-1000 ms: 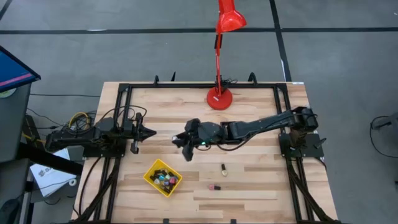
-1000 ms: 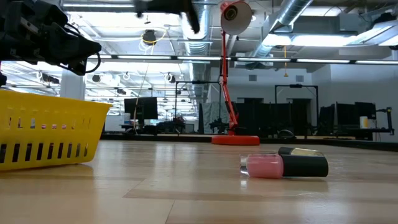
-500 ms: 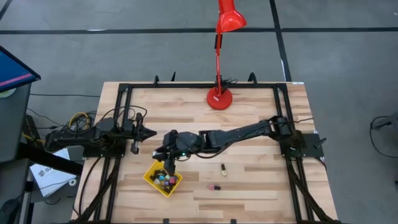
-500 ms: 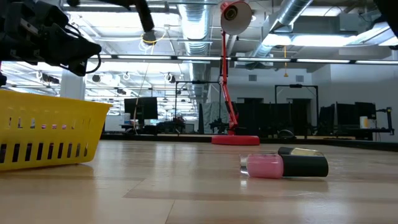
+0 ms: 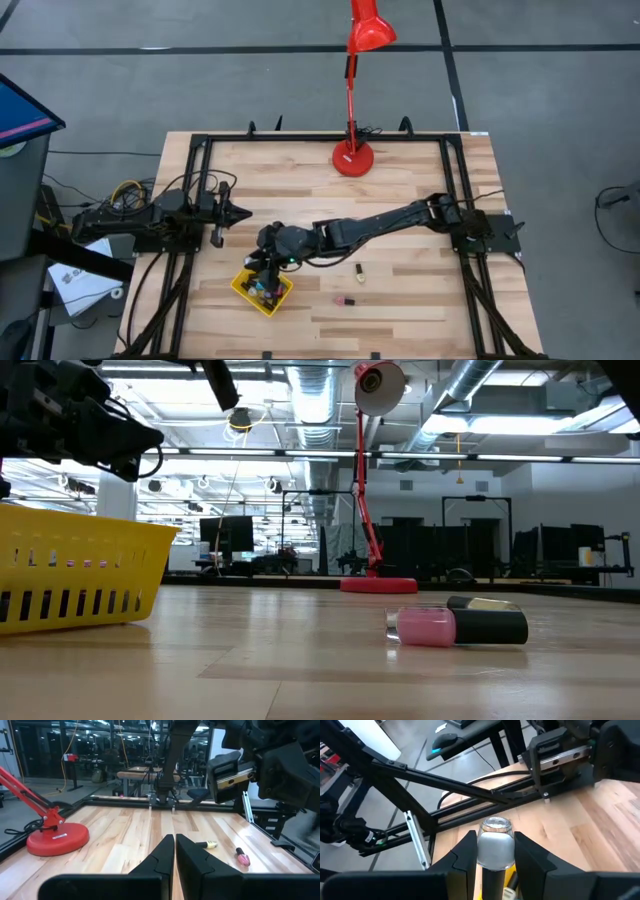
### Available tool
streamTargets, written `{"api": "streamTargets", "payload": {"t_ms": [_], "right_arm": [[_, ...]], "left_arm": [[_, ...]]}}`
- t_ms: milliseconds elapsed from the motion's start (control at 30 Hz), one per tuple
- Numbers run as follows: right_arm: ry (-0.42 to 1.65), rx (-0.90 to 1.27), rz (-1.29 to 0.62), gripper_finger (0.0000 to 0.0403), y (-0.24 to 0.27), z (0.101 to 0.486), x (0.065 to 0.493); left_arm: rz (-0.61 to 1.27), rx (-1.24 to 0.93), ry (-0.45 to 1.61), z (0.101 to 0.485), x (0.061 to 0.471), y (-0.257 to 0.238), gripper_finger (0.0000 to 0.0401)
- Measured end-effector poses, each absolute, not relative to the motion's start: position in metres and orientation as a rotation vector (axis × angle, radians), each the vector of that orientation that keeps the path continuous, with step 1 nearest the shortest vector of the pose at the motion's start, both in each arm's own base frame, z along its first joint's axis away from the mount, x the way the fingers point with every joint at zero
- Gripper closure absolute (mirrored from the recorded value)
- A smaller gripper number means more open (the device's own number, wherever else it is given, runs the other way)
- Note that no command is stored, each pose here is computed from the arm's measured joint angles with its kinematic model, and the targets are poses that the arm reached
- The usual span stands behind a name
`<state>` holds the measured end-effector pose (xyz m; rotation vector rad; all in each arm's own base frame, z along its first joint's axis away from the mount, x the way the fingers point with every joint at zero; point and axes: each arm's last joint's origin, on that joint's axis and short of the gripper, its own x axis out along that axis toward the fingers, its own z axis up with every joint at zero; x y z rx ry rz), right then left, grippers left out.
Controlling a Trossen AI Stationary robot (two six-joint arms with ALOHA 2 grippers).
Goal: Pick & Place Nail Polish
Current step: Put the white nail polish bottle into the yellow basket
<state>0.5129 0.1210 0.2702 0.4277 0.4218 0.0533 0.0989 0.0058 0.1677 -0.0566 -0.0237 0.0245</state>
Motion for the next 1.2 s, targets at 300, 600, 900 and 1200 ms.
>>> {"api": "streamTargets", "payload": {"t_ms": [300, 600, 900, 1200], "right_arm": [[0.476, 0.408, 0.048, 0.0313, 0.124, 0.26, 0.51], [0.523, 0.351, 0.058, 0.0313, 0.126, 0.25, 0.507], [0.566, 0.333, 0.086, 0.0313, 0.132, 0.218, 0.516], [0.595, 0.317, 0.089, 0.0313, 0.128, 0.217, 0.515]], "left_arm": [[0.029, -0.056, -0.03, 0.168, 0.099, 0.006, 0.0388], [0.028, -0.056, -0.031, 0.168, 0.099, 0.006, 0.0388], [0.028, -0.056, -0.032, 0.168, 0.099, 0.006, 0.0388], [0.028, -0.057, -0.02, 0.168, 0.1, 0.006, 0.0388]]}}
